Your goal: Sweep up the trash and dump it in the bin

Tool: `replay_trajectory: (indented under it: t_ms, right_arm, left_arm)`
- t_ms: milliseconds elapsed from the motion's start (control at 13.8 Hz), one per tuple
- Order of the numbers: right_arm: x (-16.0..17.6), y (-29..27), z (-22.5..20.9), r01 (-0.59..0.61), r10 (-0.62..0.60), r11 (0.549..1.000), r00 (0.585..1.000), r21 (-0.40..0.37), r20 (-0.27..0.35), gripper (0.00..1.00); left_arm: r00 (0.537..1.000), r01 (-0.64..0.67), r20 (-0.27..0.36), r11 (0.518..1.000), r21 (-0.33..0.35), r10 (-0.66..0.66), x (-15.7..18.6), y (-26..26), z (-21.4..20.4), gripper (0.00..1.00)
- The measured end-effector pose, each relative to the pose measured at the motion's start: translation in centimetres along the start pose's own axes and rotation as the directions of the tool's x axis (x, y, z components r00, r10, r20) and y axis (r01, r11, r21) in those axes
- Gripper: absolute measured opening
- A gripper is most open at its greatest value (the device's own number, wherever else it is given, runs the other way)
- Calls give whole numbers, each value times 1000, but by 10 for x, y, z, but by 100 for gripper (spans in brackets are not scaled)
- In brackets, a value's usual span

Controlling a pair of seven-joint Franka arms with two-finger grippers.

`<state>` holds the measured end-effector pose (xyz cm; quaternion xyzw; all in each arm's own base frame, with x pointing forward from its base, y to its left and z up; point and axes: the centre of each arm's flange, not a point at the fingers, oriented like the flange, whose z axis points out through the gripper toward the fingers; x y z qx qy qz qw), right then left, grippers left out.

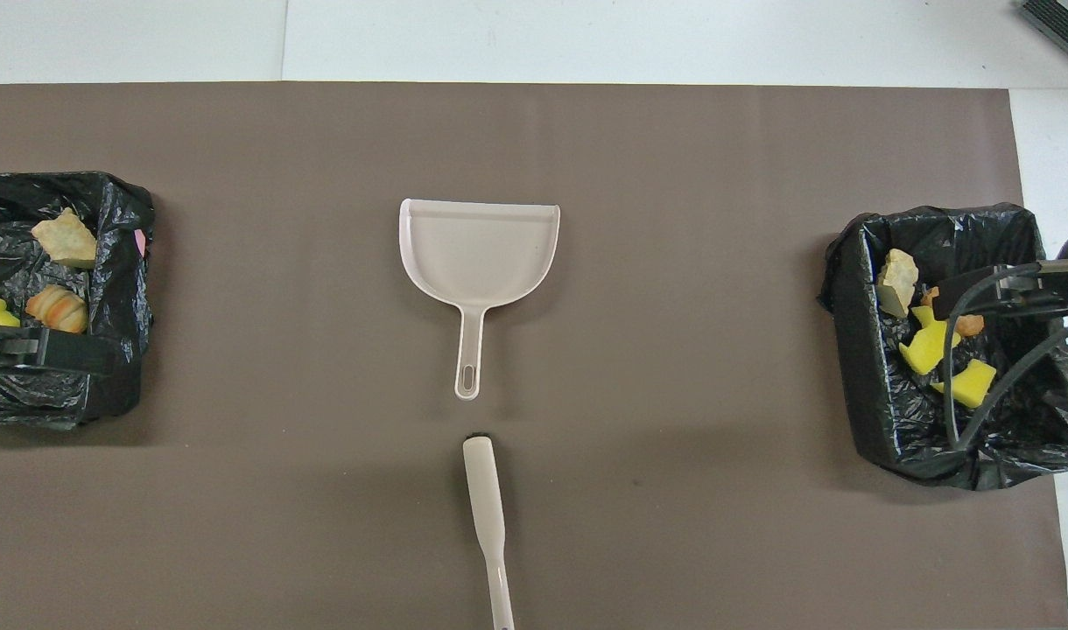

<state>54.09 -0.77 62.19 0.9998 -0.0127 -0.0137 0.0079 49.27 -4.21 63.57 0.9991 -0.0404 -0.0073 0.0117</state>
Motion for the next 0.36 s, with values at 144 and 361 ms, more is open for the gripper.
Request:
replay_trajectory:
  t_ms: [144, 361]
  right_arm:
    - [0, 0, 0, 0, 0, 1000, 1000, 0, 0, 100]
    - [0, 0, 0, 0, 0, 1000, 1000, 0, 0, 100]
  left_arm:
    - [1000, 15, -13, 1000, -12, -15, 2, 3, 1, 100]
    - [1000, 17, -17, 1000, -16, -17, 2, 3, 1, 100]
